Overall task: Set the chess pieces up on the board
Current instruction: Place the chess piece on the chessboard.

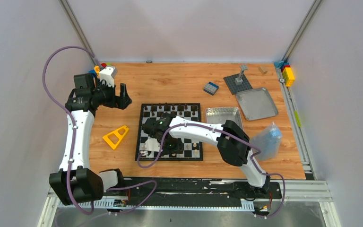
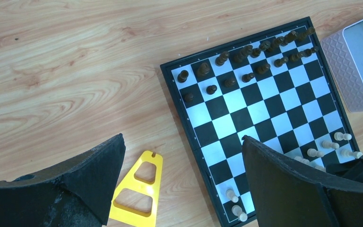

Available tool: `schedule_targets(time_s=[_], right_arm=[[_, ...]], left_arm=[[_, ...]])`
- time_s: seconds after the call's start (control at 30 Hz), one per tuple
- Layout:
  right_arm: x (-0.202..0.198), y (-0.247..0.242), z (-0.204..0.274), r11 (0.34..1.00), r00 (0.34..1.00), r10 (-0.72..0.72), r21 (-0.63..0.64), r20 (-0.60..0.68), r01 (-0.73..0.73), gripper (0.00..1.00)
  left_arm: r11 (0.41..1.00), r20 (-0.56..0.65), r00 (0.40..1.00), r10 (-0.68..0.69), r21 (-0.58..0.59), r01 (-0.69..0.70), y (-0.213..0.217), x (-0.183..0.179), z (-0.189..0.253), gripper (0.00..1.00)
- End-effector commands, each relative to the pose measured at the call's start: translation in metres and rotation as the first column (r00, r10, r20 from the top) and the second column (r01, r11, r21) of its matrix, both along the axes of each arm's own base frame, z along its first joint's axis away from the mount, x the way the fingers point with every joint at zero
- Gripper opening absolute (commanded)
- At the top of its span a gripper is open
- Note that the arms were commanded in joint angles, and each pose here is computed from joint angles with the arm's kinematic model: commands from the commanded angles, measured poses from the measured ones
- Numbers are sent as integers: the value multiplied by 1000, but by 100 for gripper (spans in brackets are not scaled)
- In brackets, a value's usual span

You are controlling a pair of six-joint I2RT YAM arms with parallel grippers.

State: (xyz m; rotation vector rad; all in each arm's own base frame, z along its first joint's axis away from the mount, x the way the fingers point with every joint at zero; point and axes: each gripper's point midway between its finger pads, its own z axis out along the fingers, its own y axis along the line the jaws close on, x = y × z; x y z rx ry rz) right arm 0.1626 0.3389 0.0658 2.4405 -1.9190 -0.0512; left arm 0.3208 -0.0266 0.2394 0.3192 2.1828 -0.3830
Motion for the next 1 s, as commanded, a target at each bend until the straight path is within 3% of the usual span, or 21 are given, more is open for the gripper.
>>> schedule_targets(time_s=[0.0,0.07,0.1,0.13,0.17,0.33,0.5,0.97], right_arm=[[4,14,3,999,1000,-13,36,26,12,9],[4,14,3,999,1000,-15,36,25,14,12],[5,16,53,987,997,-20,161,75,8,14],[4,14,9,999,999,-16,51,31,14,17],[4,13,3,999,1000,-16,37,25,15,20],[4,18,11,997,999,-26,70,30,24,39],[4,16,15,996,999,-35,81,39,31,49],[6,16,18,993,998,-52,105,37,48,46]], left_arm=[[1000,50,999,-5,-9,5,0,1,12,100],[1000,51,999,-5,-9,5,0,1,12,100],[1000,50,999,-6,-9,6,0,1,12,100],[1000,51,999,-6,-10,7,0,1,12,100],[1000,50,999,-6,-11,7,0,1,12,100],[1000,47,999,-5,-10,6,0,1,12,100],[1000,49,999,-5,-10,5,0,1,13,100],[1000,44,999,-8,-14,9,-1,1,12,100]])
